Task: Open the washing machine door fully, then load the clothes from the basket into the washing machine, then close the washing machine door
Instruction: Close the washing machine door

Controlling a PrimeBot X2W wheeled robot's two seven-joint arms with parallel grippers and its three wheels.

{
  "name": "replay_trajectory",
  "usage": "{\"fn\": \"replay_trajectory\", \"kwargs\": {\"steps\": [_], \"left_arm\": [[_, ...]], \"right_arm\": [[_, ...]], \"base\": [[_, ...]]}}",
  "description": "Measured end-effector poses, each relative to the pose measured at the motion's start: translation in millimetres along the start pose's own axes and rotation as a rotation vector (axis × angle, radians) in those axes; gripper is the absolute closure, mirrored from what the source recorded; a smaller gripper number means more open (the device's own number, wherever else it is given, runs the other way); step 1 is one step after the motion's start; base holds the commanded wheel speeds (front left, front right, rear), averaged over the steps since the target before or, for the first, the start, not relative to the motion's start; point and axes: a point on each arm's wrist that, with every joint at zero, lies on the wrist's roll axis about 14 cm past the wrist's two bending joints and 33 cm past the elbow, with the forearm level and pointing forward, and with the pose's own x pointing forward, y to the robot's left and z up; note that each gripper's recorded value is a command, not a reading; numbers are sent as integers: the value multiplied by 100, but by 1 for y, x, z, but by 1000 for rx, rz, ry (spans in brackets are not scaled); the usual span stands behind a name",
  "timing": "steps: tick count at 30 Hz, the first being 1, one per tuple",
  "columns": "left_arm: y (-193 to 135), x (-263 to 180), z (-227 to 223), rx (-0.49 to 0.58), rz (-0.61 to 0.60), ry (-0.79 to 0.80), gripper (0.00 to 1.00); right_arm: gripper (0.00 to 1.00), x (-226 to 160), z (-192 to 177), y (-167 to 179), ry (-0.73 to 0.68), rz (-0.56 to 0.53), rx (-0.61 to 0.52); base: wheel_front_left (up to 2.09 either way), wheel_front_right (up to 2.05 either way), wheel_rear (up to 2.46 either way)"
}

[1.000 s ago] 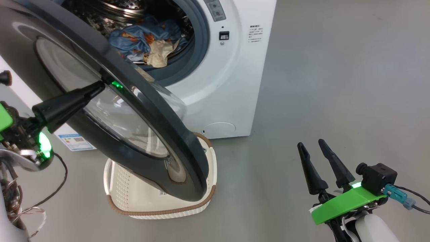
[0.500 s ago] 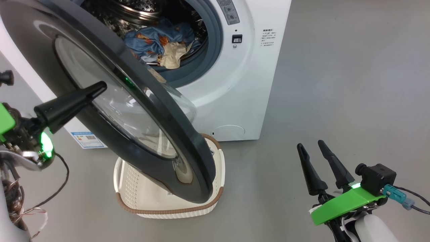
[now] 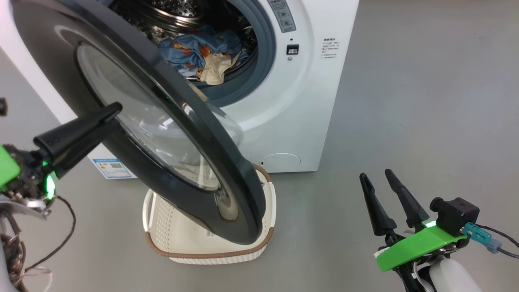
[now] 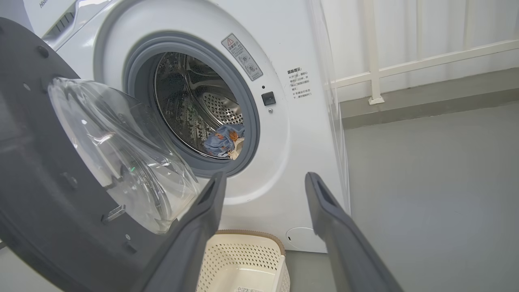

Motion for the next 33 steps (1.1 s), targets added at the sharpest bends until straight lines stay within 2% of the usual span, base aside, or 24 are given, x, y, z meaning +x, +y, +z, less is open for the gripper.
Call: {"fn": "replay_trajectory", "kwargs": {"steps": [9, 14, 16, 24, 33], "left_arm": [[21, -19, 8, 101, 66, -133, 0], [37, -32, 18, 210, 137, -246, 0], [45, -35, 18, 223, 163, -280, 0], [76, -49, 12, 264, 277, -392, 0], [106, -63, -8, 399, 402, -531, 0]], "right_arm": [[0, 4, -1, 5, 2, 19, -1], [0, 5, -2, 8, 4, 28, 0], [0, 6, -2, 9, 5, 30, 0], [0, 7, -4, 10, 10, 35, -1], [0, 7, -2, 10, 8, 38, -5]], "base": [[0, 0, 0], [0, 0, 0], [0, 0, 0], [0, 0, 0], [0, 0, 0]]}}
